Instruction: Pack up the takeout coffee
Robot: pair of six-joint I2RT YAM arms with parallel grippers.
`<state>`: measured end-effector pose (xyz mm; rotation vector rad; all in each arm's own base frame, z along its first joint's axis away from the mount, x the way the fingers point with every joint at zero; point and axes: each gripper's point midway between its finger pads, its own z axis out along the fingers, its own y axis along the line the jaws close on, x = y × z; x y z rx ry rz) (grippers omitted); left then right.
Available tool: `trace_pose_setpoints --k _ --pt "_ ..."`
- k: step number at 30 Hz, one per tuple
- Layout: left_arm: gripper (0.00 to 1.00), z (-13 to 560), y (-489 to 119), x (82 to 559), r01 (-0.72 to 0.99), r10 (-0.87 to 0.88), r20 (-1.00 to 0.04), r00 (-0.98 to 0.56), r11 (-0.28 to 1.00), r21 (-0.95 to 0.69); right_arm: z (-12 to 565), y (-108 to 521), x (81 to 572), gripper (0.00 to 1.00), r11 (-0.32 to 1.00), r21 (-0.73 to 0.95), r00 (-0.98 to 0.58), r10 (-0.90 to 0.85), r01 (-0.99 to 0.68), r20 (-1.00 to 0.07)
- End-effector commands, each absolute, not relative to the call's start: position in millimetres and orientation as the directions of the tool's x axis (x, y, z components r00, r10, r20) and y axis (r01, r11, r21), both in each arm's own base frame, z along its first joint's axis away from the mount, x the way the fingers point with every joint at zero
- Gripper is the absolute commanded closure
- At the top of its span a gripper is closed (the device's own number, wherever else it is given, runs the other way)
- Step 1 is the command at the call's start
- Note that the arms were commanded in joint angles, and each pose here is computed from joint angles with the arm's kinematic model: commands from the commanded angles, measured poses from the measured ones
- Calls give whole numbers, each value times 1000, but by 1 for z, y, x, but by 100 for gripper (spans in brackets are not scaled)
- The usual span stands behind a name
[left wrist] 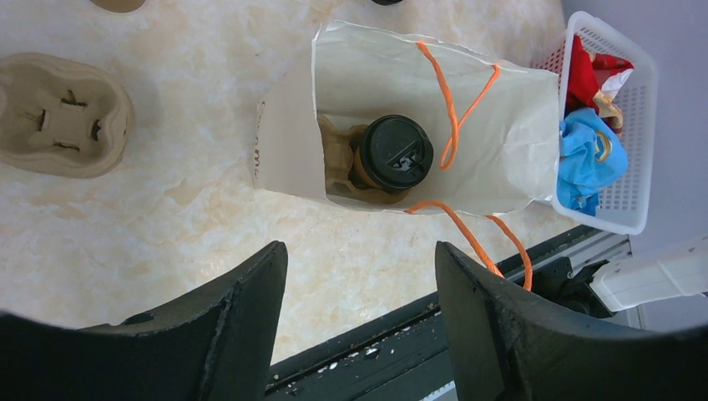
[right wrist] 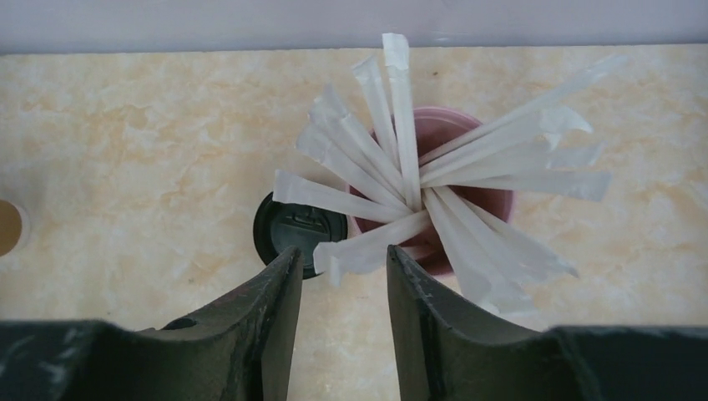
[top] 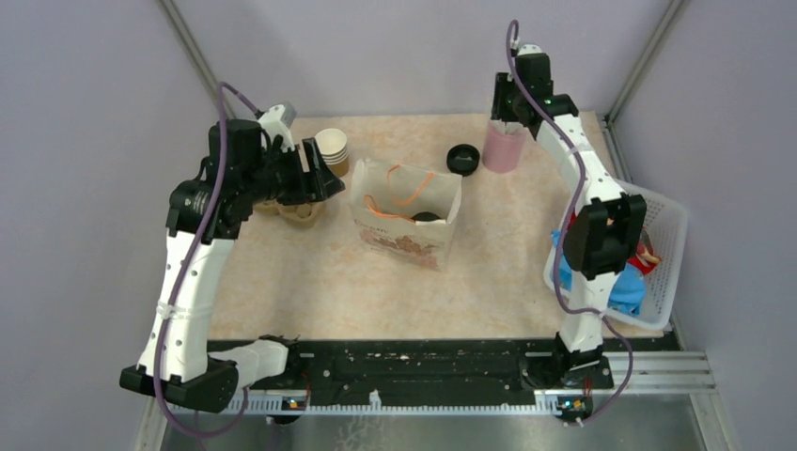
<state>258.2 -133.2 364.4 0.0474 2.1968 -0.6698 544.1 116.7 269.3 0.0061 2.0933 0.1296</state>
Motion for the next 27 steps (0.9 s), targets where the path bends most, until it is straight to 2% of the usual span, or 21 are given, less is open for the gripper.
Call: trace_pose_setpoints --k 1,8,12,27 --pt "29 369 -132 263 246 -192 -732 -654 861 -445 295 127 559 62 990 94 -438 40 -103 -898" --pt "30 367 -135 270 246 -193 -730 -656 860 -448 284 108 549 64 995 -39 -477 -77 -88 -876" --pt "30 362 -137 273 249 -189 -726 -661 858 -450 277 105 541 68 986 -92 -478 -149 -140 -866" --pt "29 359 -135 276 241 -181 -722 -668 865 -440 257 101 552 70 981 -111 -475 -175 -160 -862"
